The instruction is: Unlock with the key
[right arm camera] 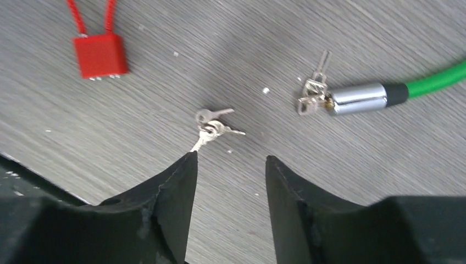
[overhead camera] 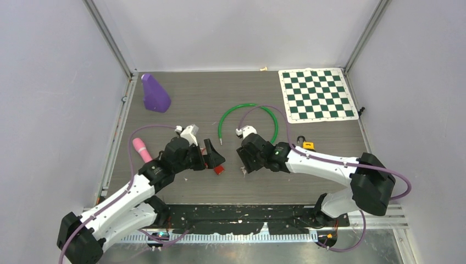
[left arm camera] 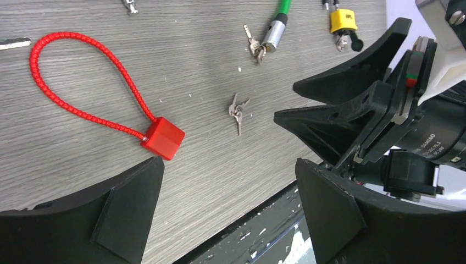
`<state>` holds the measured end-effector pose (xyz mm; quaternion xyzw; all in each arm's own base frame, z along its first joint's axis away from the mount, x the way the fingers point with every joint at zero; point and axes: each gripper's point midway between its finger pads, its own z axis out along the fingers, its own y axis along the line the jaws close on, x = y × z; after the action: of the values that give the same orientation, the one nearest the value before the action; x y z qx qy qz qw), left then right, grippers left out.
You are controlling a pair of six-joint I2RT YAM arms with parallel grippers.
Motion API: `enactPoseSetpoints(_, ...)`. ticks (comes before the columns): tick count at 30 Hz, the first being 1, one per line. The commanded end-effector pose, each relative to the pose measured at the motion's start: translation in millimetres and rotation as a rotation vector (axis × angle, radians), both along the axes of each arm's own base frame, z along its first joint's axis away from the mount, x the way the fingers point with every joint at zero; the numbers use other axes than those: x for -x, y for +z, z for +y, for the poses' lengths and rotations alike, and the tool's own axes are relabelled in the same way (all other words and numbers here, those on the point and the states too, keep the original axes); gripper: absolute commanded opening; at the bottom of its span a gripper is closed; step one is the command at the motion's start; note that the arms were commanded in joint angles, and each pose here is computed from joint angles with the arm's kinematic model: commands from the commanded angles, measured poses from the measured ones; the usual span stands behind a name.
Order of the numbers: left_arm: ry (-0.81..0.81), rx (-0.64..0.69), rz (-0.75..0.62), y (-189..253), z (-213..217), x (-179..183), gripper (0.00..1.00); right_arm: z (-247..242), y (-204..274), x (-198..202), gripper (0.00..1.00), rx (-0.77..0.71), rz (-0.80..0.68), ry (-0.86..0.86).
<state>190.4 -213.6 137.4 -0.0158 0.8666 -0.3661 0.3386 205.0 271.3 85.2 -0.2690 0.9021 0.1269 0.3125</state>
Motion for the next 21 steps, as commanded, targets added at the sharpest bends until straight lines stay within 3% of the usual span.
enactPoseSetpoints(1,-0.052,-0.066,-0.037,17.4,-8.6,-12.0,0.92,-26.5,10.6,-16.6,0.62,0.027,-0.037,-0.173)
enactPoseSetpoints(7,-0.204,-0.202,0.033,7.4,-39.7,-15.0,0.82,-69.6,38.9,-31.1,0.78,-0.023,-0.175,-0.371)
enactPoseSetpoints(21,-0.441,-0.409,0.230,-62.5,-99.6,-17.8,0.52,-118.9,49.2,-19.7,0.79,-0.111,-0.286,-0.535)
